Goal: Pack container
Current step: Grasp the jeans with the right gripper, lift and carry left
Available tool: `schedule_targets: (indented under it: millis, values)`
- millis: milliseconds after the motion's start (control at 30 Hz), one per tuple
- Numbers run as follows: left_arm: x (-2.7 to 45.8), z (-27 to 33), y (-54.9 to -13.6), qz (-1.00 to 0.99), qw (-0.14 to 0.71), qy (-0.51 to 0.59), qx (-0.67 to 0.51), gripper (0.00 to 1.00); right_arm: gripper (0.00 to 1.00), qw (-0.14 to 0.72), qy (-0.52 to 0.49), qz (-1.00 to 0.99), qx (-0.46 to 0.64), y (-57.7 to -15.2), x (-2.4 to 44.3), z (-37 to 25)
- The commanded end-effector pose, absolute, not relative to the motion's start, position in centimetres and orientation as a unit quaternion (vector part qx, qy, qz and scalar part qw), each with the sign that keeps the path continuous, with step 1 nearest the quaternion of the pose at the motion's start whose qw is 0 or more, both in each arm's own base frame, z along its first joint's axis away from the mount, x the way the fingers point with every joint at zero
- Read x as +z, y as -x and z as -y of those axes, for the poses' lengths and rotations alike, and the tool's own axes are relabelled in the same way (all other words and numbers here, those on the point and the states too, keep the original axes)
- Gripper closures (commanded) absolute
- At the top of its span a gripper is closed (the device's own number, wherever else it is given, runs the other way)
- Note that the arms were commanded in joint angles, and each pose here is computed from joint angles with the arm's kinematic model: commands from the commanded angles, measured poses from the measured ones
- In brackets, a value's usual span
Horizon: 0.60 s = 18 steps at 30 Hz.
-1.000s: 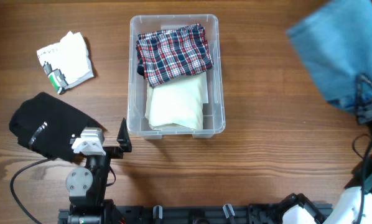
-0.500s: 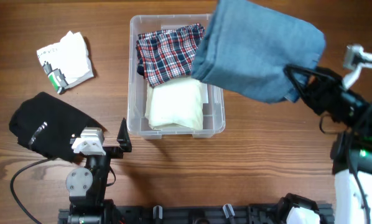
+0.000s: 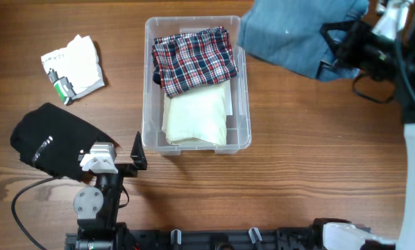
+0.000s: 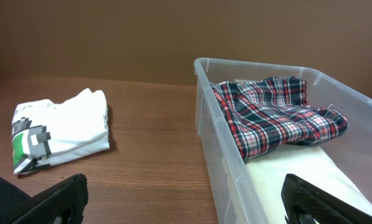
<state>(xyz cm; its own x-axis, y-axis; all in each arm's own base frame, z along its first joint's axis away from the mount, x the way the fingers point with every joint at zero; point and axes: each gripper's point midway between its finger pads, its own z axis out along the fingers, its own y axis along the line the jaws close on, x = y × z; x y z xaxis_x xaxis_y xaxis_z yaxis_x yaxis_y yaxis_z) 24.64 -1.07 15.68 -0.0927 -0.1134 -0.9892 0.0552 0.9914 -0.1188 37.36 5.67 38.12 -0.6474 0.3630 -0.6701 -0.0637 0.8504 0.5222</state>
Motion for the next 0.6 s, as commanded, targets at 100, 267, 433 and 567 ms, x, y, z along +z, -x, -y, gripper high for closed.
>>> schedule_targets:
  millis: [100,267,433,567]
  values:
    - [15.4,1.1,-24.7,-0.739,0.671,0.014,-0.058,0.00,0.96,0.421,0.017,-0.883,0.206,-37.8,38.6,-12.5]
    - [15.4,1.1,-24.7,-0.739,0.671,0.014,-0.058,0.00,0.96,0.342,0.046,-0.901,0.262,-36.9,35.4,-18.2]
    - [15.4,1.1,-24.7,-0.739,0.671,0.014,-0.058,0.00,0.96,0.271,0.064,-0.911,0.304,-35.7,32.6,-20.7]
    - [15.3,1.1,-24.7,-0.739,0.671,0.014,-0.058,0.00,0.96,0.241,0.070,-0.909,0.334,-35.3,31.2,-21.8]
